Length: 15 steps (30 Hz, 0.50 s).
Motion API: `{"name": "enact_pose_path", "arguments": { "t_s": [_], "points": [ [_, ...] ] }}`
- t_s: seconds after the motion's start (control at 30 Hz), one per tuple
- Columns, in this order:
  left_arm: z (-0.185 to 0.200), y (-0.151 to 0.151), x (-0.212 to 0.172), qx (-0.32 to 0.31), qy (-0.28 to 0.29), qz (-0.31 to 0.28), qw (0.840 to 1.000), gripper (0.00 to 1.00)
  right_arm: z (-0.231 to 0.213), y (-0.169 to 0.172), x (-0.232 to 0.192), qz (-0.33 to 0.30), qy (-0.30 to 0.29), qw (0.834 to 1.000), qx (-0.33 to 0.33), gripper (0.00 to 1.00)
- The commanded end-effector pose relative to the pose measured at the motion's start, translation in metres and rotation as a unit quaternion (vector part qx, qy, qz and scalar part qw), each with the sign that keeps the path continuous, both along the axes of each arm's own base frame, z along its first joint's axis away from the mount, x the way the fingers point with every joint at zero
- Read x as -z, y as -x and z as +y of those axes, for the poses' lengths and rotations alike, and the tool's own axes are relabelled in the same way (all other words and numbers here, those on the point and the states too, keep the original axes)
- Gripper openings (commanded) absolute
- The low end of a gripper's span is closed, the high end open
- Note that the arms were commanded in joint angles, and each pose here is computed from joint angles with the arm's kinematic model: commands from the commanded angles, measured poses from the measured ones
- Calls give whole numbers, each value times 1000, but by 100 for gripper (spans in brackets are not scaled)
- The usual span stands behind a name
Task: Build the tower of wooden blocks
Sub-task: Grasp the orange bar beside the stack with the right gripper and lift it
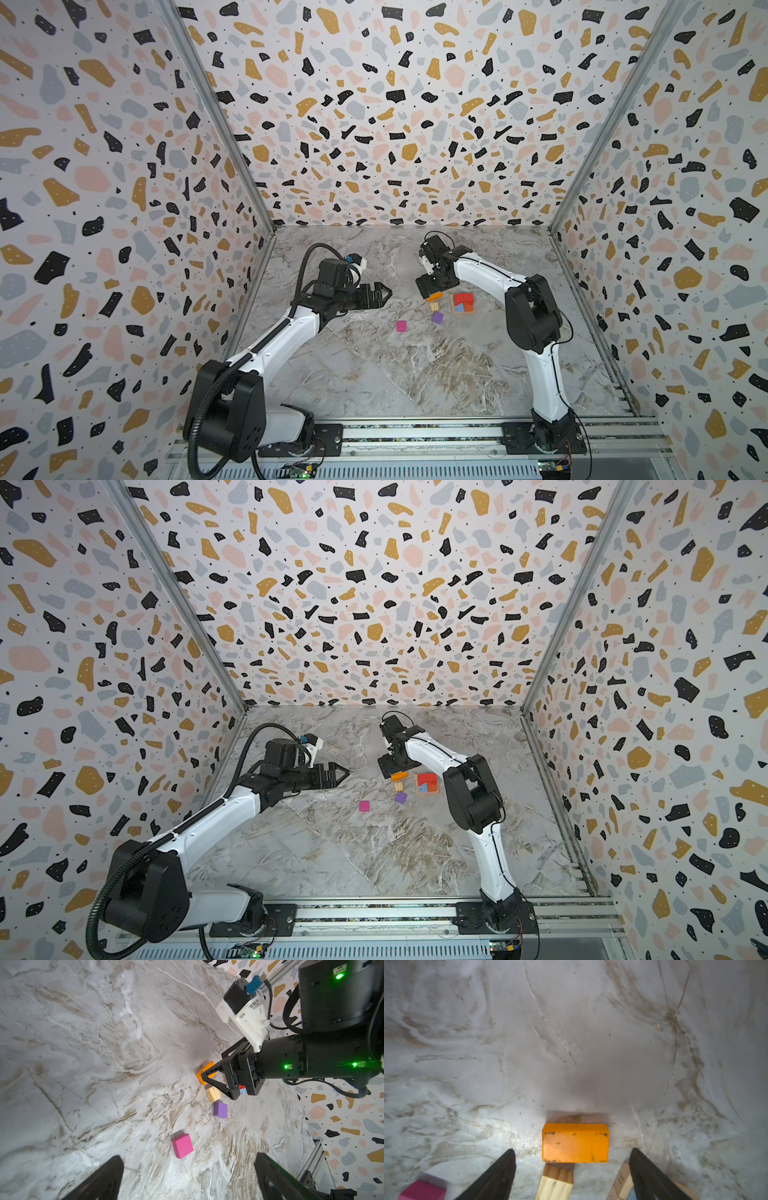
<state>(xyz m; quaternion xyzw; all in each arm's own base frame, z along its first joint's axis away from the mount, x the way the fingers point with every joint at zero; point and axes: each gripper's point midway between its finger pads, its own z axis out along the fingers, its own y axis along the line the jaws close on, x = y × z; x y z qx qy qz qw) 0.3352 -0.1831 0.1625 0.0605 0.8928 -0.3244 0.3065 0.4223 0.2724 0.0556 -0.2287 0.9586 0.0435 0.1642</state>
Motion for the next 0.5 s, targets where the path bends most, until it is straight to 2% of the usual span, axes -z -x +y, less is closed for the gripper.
{"name": "enact_pose_path", "arguments": {
  "t_s": [0.0,0.47],
  "points": [
    [2,1,-6,2,3,-16,1000,100,1,3,-2,14,-1,1000,0,86],
    [4,1,-5,-1,1,-15,1000,100,4,4,16,24,7,1000,-4,80]
  ]
}}
